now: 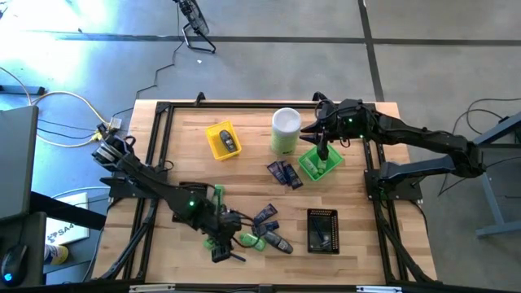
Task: Pick & Place Travel size toiletries
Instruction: Put the bottom blue razor into the right black bin
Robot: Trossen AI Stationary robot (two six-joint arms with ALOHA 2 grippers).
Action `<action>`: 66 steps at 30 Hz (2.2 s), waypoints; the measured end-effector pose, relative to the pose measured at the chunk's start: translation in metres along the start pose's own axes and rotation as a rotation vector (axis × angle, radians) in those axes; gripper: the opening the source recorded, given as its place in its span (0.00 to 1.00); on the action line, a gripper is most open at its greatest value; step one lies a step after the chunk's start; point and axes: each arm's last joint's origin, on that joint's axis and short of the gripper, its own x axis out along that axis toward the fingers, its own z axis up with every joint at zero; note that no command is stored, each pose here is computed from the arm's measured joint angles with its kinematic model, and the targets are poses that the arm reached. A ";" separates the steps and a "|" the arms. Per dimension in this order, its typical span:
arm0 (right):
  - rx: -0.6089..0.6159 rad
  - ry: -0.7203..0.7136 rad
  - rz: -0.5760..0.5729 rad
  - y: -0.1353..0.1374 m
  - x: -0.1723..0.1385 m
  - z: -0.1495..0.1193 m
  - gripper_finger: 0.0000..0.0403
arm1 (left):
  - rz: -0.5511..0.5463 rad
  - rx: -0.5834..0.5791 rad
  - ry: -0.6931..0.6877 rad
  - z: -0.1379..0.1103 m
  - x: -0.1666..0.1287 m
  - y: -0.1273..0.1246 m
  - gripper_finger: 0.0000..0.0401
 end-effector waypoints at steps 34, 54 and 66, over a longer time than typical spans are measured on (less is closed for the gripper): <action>0.167 0.001 -0.039 -0.001 0.000 -0.001 0.26 | 0.200 0.212 0.093 -0.050 0.092 -0.013 0.66; 0.165 0.007 -0.040 -0.001 0.000 -0.001 0.26 | 0.224 0.180 0.101 -0.051 0.093 -0.010 0.13; 0.157 0.007 -0.040 -0.001 0.000 -0.001 0.26 | 0.169 0.145 0.116 -0.050 0.091 -0.013 0.10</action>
